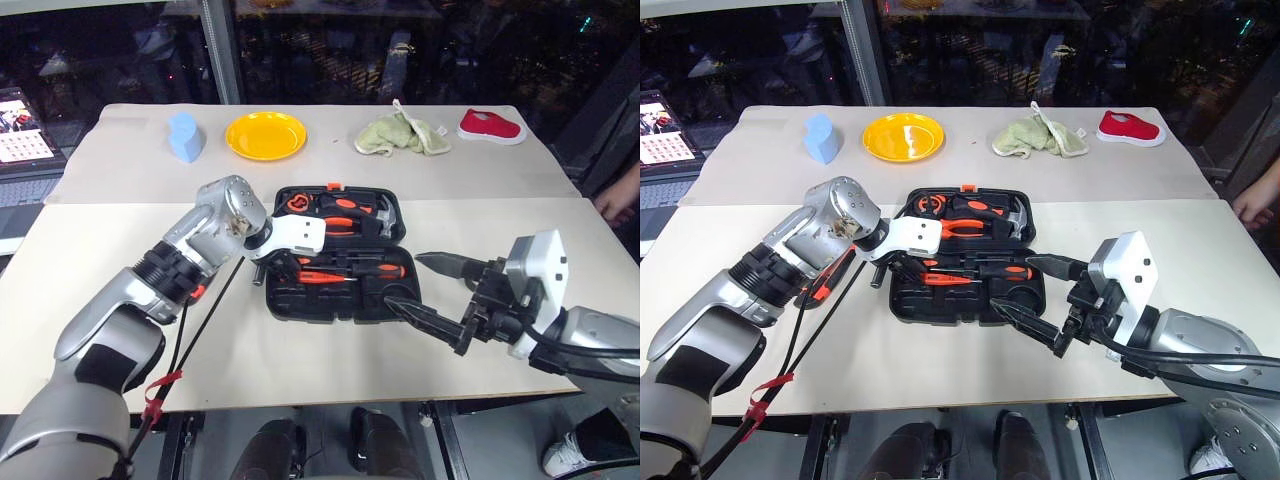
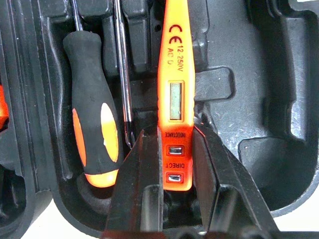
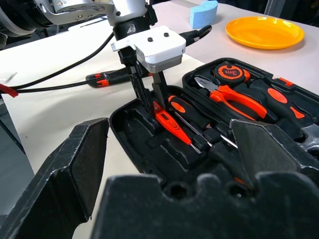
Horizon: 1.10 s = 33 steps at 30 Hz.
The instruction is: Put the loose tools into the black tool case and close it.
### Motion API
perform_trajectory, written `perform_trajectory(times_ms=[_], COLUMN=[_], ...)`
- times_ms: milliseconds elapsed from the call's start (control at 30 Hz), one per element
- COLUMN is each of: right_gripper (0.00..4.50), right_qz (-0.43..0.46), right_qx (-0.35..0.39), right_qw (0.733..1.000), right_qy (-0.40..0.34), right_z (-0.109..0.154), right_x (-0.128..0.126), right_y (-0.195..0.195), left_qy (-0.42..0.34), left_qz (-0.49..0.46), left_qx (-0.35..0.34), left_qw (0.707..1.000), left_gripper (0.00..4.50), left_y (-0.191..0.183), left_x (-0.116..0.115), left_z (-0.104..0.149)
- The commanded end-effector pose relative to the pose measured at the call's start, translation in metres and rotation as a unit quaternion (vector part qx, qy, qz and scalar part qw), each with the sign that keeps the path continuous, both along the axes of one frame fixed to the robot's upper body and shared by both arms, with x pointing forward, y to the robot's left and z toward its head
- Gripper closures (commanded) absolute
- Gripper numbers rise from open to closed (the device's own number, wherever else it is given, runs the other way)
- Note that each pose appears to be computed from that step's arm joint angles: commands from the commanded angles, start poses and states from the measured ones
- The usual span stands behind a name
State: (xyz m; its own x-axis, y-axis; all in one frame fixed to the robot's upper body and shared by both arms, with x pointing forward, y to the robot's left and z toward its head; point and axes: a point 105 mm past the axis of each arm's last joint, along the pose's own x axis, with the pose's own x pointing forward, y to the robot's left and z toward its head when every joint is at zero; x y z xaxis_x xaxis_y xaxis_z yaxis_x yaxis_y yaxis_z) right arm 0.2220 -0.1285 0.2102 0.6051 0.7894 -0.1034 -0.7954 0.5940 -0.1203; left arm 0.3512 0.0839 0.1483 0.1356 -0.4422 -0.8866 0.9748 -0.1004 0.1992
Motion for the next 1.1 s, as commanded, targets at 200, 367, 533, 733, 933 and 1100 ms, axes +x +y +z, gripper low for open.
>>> perform_trajectory(times_ms=[200, 367, 533, 733, 933, 1100], right_gripper=[0.0, 0.0, 0.0, 0.0, 0.0, 0.0], right_qz=[-0.006, -0.006, -0.008, -0.011, -0.014, -0.022], right_qx=[0.003, 0.005, 0.001, -0.005, -0.007, -0.009], right_qw=[1.0, 1.0, 1.0, 1.0, 1.0, 1.0], right_qy=[-0.029, -0.027, -0.024, -0.021, -0.015, -0.011], right_z=[0.008, 0.006, 0.004, 0.004, 0.003, 0.003], right_x=[0.002, 0.002, 0.001, 0.001, 0.001, 0.001], right_y=[0.0, 0.0, -0.002, -0.006, -0.007, -0.012], left_qy=[0.021, 0.035, 0.013, 0.032, 0.025, 0.054], left_qz=[0.018, 0.031, 0.073, 0.055, 0.007, 0.024], left_qx=[-0.014, -0.052, -0.124, -0.219, -0.344, -0.352], left_qw=[1.0, 0.998, 0.99, 0.974, 0.939, 0.934], left_gripper=[1.01, 0.39, 1.11, 3.38, 4.45, 4.45], left_y=[0.003, 0.004, 0.015, 0.004, -0.01, 0.0], left_x=[-0.005, -0.01, 0.006, 0.007, 0.004, 0.002], left_z=[0.014, 0.036, 0.044, 0.036, 0.037, 0.019])
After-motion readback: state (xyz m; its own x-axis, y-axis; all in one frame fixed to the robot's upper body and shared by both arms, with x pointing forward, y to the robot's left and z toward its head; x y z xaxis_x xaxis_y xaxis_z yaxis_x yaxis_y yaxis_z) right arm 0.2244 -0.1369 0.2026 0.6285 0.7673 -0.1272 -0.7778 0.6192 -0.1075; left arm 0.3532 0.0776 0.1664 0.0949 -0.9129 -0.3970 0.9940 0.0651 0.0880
